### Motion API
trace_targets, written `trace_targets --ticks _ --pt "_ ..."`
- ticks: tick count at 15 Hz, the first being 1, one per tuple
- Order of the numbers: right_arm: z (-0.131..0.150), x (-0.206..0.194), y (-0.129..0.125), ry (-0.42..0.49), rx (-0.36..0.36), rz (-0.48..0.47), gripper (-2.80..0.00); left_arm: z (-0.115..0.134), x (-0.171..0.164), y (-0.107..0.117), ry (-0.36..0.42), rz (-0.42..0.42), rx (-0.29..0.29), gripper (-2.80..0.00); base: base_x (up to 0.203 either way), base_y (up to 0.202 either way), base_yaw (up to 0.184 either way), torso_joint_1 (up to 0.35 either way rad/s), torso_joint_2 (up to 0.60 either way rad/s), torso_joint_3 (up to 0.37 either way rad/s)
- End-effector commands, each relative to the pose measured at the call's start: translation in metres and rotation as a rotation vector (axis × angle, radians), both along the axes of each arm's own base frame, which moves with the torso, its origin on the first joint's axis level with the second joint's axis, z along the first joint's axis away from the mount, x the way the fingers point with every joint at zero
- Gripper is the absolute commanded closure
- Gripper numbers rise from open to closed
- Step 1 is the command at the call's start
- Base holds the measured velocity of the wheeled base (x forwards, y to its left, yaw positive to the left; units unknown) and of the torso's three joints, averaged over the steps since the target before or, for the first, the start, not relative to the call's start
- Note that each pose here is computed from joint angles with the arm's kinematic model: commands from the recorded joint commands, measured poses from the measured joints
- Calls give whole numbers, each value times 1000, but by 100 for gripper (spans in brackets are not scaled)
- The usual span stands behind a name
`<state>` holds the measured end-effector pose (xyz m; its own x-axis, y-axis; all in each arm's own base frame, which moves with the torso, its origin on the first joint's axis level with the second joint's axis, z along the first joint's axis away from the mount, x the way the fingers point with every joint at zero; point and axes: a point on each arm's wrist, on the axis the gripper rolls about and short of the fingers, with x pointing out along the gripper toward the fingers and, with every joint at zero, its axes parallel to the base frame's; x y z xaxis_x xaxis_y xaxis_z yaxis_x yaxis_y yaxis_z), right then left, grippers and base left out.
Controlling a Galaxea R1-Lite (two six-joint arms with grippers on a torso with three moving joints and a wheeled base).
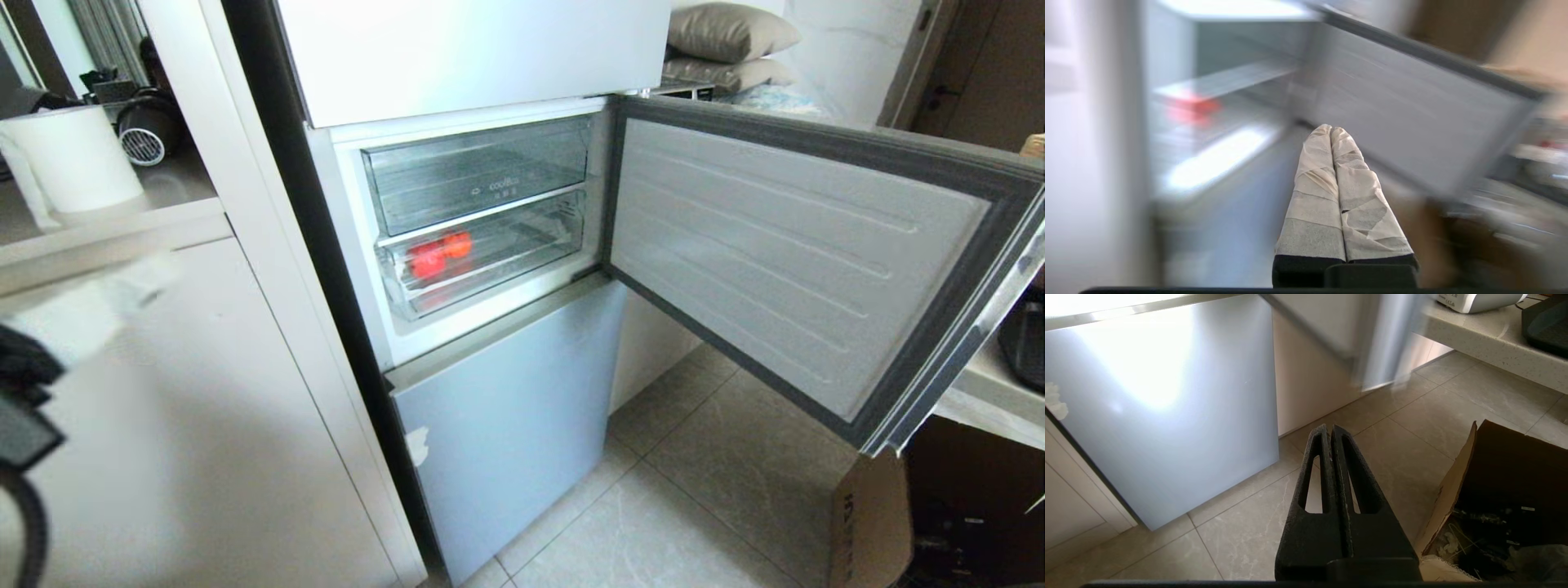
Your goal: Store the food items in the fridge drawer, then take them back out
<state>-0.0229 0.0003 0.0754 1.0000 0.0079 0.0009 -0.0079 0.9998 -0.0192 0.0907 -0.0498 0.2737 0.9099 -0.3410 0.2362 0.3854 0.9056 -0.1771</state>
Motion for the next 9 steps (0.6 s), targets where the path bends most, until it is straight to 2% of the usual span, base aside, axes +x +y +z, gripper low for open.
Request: trace_targets --ticks 1,3,4,5,6,8,9 --pt "0 0 0 -1 -1 1 0 5 -56 44 -58 274 41 0 0 0 0 0 0 0" --pt "0 0 0 -1 -1 1 0 -14 -84 53 -35 518 85 0 0 0 0 0 0 0" --pt "0 0 0 -1 -1 1 0 -34 -97 53 -16 588 113 0 0 0 0 0 0 0" --pt "0 0 0 -1 1 0 0 -63 -102 53 36 612 152 0 0 0 0 0 0 0" --pt "0 0 0 -1 0 0 0 -99 -98 53 125 607 193 0 0 0 0 0 0 0" --pt "0 0 0 -1 -7 1 0 -161 -88 53 310 568 254 0 0 0 0 0 0 0" --pt "0 0 0 -1 -6 1 0 -180 -88 52 382 529 269 0 0 0 0 0 0 0"
